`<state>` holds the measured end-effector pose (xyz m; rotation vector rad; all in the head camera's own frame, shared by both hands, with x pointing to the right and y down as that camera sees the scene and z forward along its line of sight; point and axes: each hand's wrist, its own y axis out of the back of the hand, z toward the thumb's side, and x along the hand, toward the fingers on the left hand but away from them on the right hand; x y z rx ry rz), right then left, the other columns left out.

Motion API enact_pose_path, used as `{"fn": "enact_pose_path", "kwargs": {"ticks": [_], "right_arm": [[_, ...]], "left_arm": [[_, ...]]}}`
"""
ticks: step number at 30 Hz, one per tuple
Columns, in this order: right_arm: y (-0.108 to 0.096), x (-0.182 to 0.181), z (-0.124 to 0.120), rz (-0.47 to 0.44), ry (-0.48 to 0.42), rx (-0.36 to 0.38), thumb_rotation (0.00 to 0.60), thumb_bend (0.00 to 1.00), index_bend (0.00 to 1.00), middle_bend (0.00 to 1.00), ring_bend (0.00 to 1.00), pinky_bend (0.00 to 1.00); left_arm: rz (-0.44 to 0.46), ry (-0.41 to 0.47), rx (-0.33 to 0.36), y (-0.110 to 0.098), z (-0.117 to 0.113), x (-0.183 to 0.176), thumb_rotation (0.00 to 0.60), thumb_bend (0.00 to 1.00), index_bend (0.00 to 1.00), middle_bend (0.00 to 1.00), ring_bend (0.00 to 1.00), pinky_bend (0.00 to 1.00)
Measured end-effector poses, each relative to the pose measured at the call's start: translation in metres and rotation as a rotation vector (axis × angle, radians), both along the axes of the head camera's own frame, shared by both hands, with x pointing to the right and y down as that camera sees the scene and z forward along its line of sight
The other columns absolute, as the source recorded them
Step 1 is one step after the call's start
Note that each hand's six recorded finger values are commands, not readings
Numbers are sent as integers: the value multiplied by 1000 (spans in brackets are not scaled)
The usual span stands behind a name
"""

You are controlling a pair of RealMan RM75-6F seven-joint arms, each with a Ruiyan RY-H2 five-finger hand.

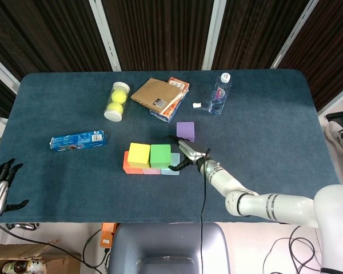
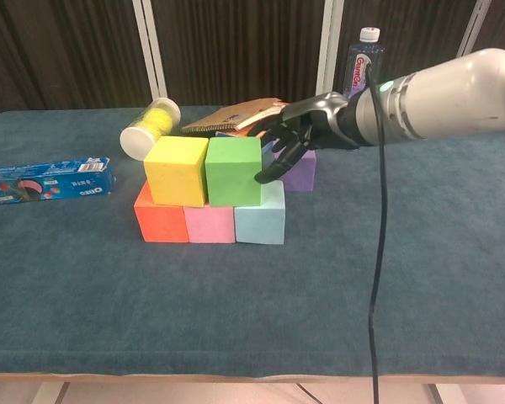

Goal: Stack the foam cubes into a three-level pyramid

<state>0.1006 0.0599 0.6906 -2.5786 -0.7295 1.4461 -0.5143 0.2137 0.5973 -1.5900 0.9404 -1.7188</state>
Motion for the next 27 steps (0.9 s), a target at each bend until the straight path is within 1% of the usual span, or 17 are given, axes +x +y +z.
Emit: {"fn": "enact_pose_path", "kwargs": {"ticks": [12, 16, 27], "right_arm": [[-2, -8, 6, 42, 1, 33, 600, 192, 347, 41, 0, 0], [-2, -9, 6, 51, 3, 38, 600, 192, 380, 41, 0, 0], [2, -5, 2, 57, -12, 30, 600, 193, 410, 41, 0, 0]], "left_arm": [[0, 7, -10, 1, 0, -1, 600, 10, 147, 0, 0, 115], [3, 9, -10, 1, 0, -1, 600, 10, 147, 0, 0, 115], [3, 9, -8, 1, 0, -1, 600, 10, 147, 0, 0, 115]]}}
